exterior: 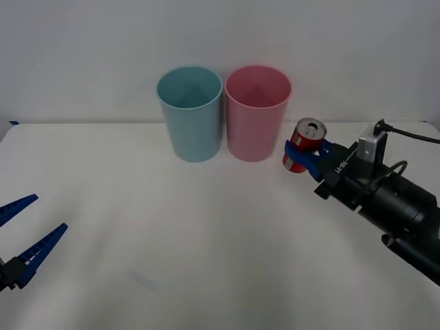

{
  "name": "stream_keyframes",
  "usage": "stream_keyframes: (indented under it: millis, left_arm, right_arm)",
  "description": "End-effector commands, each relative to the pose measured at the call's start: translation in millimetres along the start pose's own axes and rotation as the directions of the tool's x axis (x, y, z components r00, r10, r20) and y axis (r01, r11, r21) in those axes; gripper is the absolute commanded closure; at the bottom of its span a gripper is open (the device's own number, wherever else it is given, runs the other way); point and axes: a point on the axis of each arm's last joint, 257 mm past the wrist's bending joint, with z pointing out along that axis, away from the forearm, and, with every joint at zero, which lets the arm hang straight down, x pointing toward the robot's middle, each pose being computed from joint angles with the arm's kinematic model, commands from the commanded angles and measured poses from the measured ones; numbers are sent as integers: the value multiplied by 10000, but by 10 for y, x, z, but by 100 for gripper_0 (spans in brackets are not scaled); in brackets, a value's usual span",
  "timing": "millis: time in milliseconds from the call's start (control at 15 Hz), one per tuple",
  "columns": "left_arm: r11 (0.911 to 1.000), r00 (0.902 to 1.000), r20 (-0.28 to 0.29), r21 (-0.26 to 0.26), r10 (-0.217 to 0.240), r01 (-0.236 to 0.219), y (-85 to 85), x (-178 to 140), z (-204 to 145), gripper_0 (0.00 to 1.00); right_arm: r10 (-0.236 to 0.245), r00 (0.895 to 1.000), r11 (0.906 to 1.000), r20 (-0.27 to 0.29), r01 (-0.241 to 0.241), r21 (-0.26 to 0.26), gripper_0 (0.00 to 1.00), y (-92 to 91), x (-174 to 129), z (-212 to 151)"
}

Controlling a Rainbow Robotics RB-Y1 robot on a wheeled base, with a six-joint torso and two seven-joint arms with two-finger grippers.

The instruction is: Grasp the object on the table and drop it into the matching bin: aluminum can to the light blue bin, PET bottle to the pink bin.

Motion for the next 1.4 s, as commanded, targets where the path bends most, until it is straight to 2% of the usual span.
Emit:
stream_keyframes:
  millis: [67, 267, 667, 867, 1400]
  left_arm:
    - [10000, 10000, 0, 0, 0, 0, 0, 0, 0, 0]
    - [10000, 10000, 0, 0, 0, 0, 0, 0, 0, 0]
    - [10000, 10000, 0, 0, 0, 0, 0, 0, 0, 0]
    - [10000, 10000, 0, 0, 0, 0, 0, 0, 0, 0]
    - [10000, 10000, 0, 0, 0, 0, 0, 0, 0, 0]
  right_arm:
    - [-241, 9995, 9983, 196, 251, -521, 100, 32, -224, 164]
    - [155, 9995, 9934, 258, -125, -1143, 100, 141, -411, 351]
    - [-136, 9994, 9790, 321, 198, -2031, 100, 348, -542, 906]
    - [-301, 9991, 9792, 304, 355, -1997, 100, 316, -555, 1241]
    - [-373, 9993, 9829, -79, 352, -1810, 100, 199, -624, 2133]
